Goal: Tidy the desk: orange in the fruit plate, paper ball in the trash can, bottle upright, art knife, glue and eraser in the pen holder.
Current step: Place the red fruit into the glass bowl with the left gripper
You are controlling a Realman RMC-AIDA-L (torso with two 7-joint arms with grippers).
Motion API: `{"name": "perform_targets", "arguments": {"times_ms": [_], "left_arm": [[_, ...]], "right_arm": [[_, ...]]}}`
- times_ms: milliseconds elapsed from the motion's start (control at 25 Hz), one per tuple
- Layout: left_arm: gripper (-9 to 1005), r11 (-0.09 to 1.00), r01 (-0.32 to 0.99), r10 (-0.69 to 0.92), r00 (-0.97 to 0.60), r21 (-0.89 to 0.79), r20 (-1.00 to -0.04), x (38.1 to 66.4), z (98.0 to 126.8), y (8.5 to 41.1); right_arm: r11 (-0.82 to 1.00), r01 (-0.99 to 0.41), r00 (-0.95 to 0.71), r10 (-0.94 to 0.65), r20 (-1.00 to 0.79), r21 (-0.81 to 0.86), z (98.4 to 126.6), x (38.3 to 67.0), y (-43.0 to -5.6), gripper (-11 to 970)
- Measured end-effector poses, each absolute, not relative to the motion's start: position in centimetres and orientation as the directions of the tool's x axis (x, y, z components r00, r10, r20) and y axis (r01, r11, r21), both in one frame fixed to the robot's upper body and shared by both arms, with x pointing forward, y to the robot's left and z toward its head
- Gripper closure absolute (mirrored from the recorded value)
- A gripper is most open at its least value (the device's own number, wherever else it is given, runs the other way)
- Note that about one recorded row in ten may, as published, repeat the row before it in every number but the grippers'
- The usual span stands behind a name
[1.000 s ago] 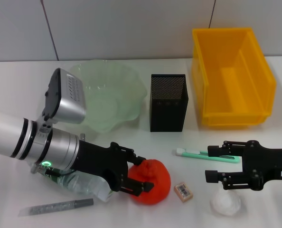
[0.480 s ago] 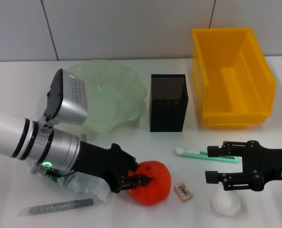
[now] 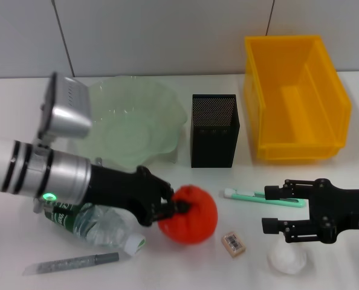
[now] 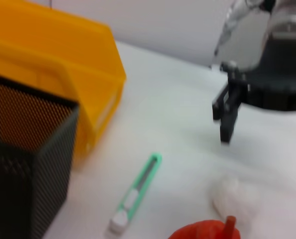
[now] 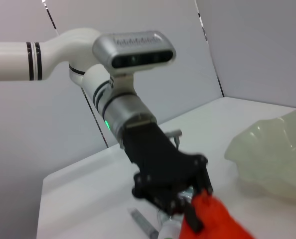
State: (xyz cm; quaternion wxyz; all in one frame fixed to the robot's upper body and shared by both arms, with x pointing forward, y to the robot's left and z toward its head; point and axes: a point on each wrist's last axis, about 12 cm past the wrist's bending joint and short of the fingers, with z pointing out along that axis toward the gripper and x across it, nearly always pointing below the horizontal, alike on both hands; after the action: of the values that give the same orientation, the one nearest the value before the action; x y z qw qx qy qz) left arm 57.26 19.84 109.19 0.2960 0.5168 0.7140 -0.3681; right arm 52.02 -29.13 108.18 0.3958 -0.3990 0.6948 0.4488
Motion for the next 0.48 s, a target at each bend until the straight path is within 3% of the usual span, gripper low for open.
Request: {"name": "perform_targets", "arguments": {"times_ms": [480], "left_arm": [[916, 0.335, 0.917, 0.278, -0.314, -0.214, -0.908, 58.3, 112.9, 24.7]], "right_arm": [[0.282, -0.910, -0.368, -0.208, -0.906, 0.305, 108.1, 52.1, -29.1, 191]]}}
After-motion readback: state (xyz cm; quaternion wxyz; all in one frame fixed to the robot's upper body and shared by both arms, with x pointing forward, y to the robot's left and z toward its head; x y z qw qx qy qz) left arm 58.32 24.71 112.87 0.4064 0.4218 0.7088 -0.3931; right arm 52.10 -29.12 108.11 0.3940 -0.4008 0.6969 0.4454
